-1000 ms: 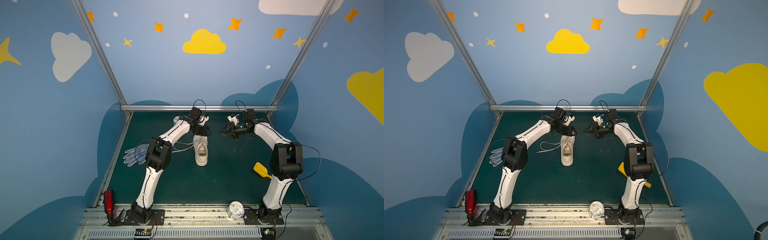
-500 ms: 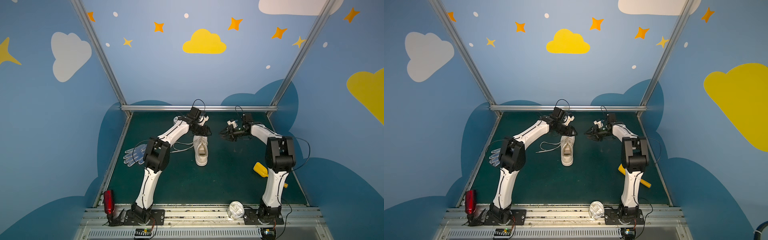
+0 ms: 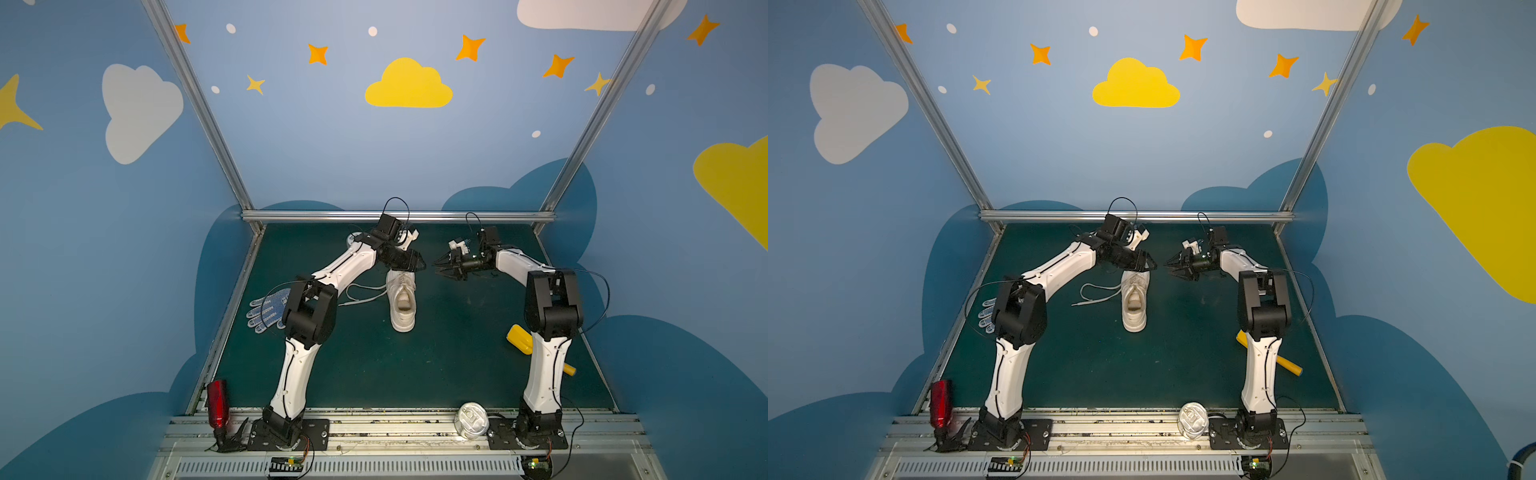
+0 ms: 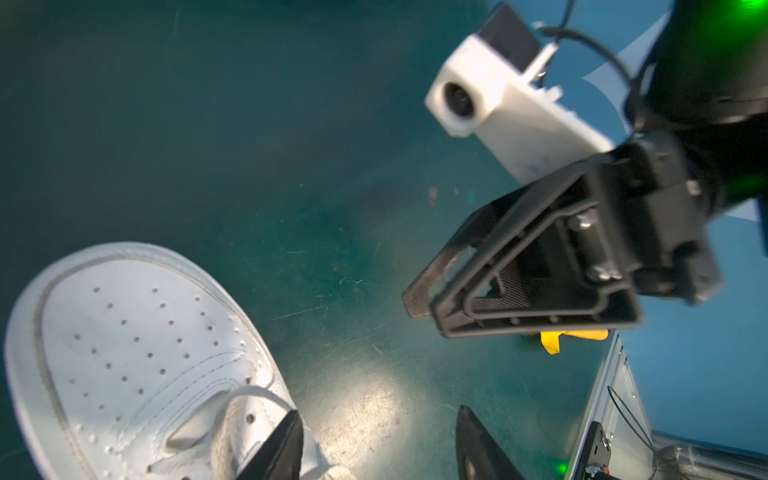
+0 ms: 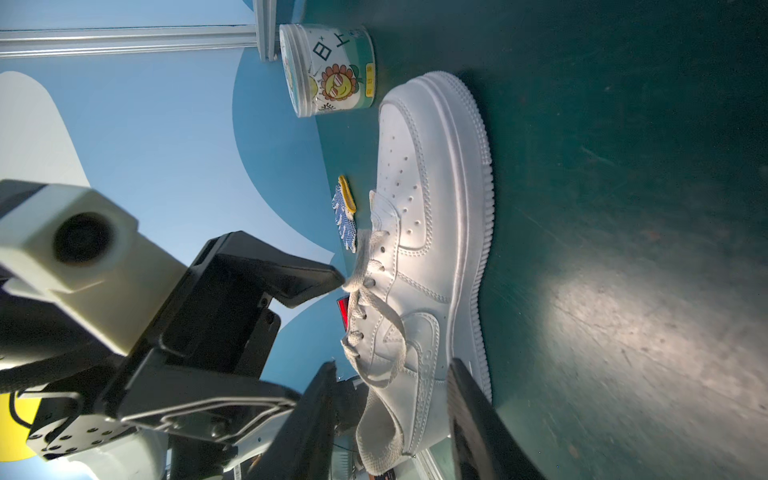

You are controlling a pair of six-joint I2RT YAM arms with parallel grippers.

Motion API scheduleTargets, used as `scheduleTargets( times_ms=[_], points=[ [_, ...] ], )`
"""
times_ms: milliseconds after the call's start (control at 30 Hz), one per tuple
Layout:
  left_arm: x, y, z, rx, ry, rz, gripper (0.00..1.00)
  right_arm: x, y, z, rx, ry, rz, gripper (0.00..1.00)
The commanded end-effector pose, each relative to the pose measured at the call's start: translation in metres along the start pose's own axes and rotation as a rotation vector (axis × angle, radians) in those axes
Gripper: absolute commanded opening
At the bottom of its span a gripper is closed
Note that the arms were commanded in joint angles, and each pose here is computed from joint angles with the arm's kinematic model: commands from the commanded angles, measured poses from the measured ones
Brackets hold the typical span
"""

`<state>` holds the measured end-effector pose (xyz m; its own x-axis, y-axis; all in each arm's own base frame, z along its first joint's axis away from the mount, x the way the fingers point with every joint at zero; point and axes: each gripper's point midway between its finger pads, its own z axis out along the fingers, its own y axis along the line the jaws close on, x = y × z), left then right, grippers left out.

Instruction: Tie the shoes

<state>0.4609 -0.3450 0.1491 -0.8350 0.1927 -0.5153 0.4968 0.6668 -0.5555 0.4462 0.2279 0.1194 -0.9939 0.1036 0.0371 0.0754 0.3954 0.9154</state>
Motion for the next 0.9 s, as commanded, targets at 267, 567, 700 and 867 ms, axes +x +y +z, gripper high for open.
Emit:
scheduleTargets(
  times_ms=[267, 567, 700, 867],
  points=[
    [-0.032, -0.018, -0.046, 0.033, -0.103, 0.154, 0.62, 0.008, 0.001, -0.003, -0.009, 0.01, 0.001, 0.44],
    [-0.01, 0.039, -0.093, -0.003, -0.034, 0.287, 0.6, 0.018, 0.007, -0.014, -0.007, 0.021, -0.006, 0.43],
    [0.016, 0.065, -0.094, -0.05, 0.042, 0.425, 0.6, 0.023, 0.009, -0.015, -0.001, 0.028, 0.003, 0.43],
    [0.036, 0.087, -0.083, -0.097, 0.11, 0.553, 0.59, 0.029, 0.013, -0.021, 0.008, 0.032, 0.009, 0.42]
  ],
)
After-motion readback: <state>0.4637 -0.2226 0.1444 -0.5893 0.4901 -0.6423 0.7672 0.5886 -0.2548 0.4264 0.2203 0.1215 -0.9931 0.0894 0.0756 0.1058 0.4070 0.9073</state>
